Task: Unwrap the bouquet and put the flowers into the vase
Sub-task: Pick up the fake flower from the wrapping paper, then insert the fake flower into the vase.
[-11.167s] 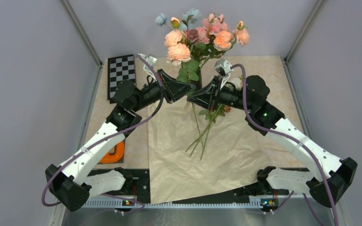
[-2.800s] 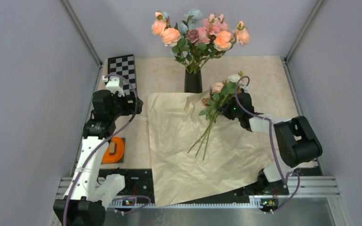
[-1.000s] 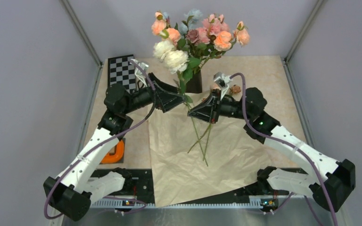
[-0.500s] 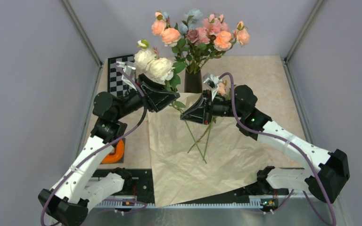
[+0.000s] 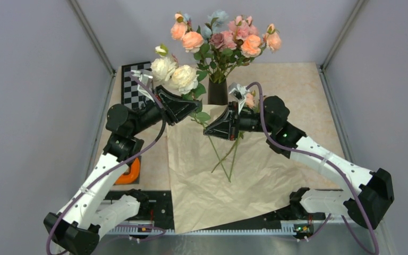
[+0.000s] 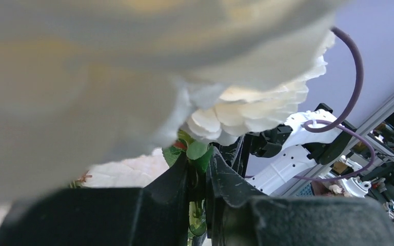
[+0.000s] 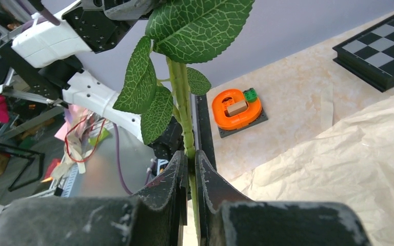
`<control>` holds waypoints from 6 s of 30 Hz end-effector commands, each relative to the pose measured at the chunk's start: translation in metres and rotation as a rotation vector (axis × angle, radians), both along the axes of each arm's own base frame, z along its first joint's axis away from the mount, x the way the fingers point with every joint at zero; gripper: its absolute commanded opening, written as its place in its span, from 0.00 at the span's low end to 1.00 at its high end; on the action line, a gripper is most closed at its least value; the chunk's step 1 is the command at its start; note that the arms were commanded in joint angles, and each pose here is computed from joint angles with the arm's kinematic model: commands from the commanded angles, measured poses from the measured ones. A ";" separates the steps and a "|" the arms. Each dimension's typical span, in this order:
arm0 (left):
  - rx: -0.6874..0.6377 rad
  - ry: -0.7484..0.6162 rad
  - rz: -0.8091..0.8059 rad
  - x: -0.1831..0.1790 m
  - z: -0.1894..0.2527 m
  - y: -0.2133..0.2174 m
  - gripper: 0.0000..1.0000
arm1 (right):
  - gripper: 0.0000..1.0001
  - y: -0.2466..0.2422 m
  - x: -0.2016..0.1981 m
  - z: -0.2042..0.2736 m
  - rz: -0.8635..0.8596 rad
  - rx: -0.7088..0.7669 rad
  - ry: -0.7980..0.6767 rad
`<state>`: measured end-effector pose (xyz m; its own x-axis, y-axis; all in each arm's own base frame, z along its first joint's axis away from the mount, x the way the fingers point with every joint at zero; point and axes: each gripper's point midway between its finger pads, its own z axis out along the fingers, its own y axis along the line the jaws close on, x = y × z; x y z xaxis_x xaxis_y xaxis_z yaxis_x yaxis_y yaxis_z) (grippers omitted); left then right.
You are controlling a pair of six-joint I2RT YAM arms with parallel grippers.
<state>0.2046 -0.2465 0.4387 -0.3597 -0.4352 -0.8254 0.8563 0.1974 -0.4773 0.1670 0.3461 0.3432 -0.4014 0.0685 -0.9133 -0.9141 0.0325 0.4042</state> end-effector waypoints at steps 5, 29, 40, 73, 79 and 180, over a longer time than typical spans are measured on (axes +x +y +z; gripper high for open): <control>0.000 -0.044 0.022 0.001 -0.002 0.001 0.00 | 0.23 -0.008 0.020 0.028 -0.165 0.050 -0.077; 0.071 -0.423 0.529 0.065 0.072 0.046 0.00 | 0.68 -0.169 0.130 -0.037 -1.015 -0.056 0.222; -0.004 -0.651 0.556 0.087 0.139 0.033 0.00 | 0.68 -0.231 0.134 -0.062 -1.171 -0.085 0.241; 0.050 -0.745 0.532 0.120 0.158 0.013 0.00 | 0.67 -0.239 0.140 -0.081 -1.163 -0.094 0.299; 0.047 -0.716 0.537 0.129 0.147 0.015 0.00 | 0.66 -0.239 0.139 -0.082 -1.158 -0.097 0.304; 0.118 -0.409 0.409 0.234 -0.020 -0.001 0.00 | 0.65 -0.231 0.139 -0.110 -1.112 -0.113 0.391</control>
<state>0.4432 -0.2474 0.4158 0.1365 -0.3803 -0.9147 0.8060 0.5794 -0.1206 0.3025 0.1178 0.2274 -0.4510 0.4683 -0.7598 -0.1685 0.7913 0.5877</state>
